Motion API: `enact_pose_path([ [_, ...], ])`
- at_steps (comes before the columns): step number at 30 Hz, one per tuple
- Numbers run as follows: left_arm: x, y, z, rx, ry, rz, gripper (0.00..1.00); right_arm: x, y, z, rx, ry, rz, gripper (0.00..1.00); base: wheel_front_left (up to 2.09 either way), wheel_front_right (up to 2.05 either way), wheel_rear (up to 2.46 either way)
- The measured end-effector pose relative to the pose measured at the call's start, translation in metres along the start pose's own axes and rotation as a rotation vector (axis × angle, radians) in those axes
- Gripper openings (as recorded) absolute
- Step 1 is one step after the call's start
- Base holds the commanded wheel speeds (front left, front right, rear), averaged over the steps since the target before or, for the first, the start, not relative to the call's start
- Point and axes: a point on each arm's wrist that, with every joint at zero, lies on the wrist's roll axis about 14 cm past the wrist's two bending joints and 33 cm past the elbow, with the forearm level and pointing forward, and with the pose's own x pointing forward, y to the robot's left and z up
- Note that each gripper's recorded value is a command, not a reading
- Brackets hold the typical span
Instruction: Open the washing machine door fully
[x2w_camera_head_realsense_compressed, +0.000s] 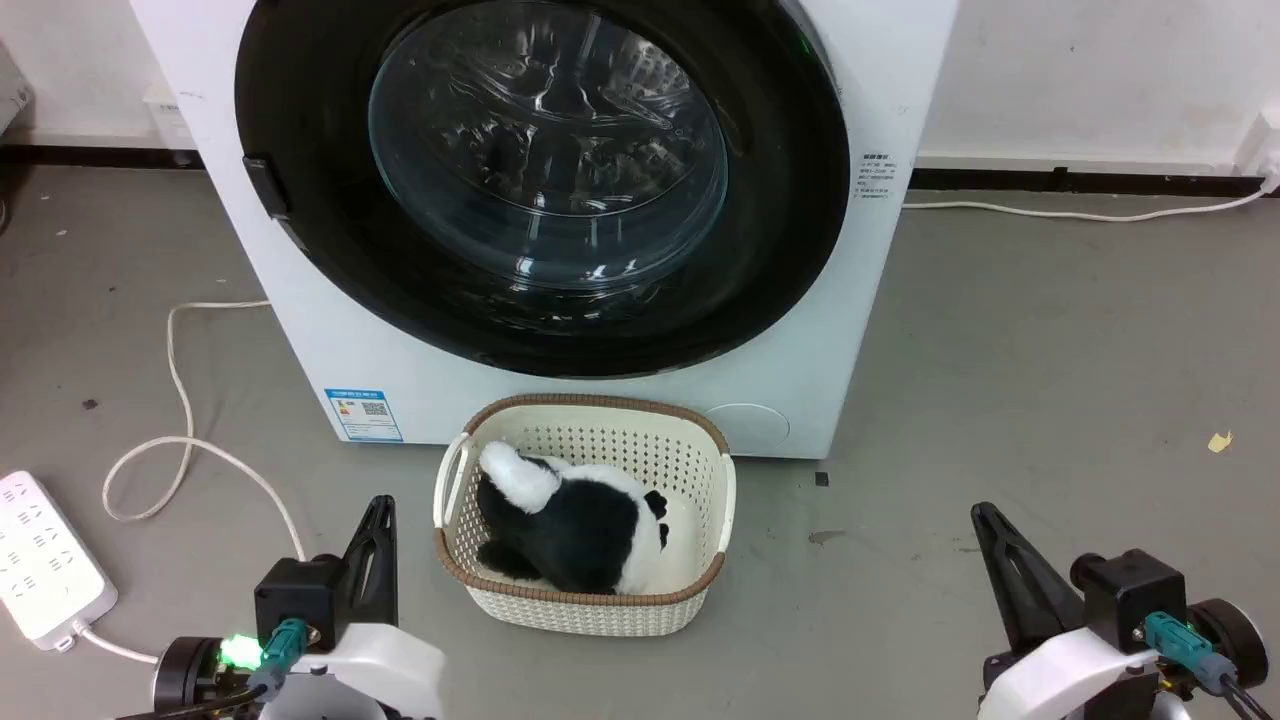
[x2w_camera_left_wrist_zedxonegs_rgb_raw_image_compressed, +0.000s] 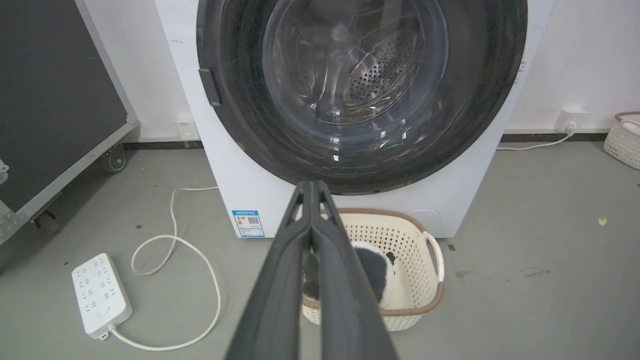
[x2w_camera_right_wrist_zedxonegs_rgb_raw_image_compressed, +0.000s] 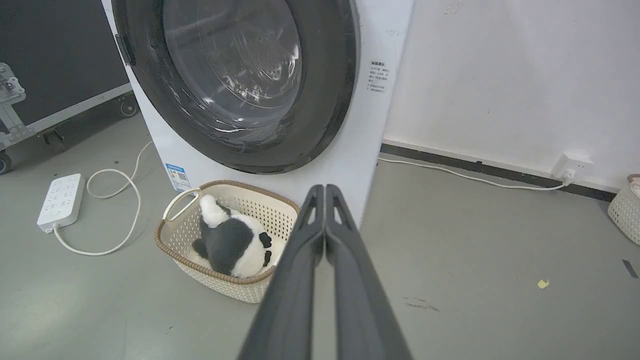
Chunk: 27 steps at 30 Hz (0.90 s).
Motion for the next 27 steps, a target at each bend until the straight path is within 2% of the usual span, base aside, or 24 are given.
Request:
enact_pose_path([
  [27,0.0000,0.0001,0.0000,0.000,0.000,0.000,0.00,0.0000,0.0001,0.0000,0.000,0.000,0.000,0.00,0.00,0.00,0.00],
])
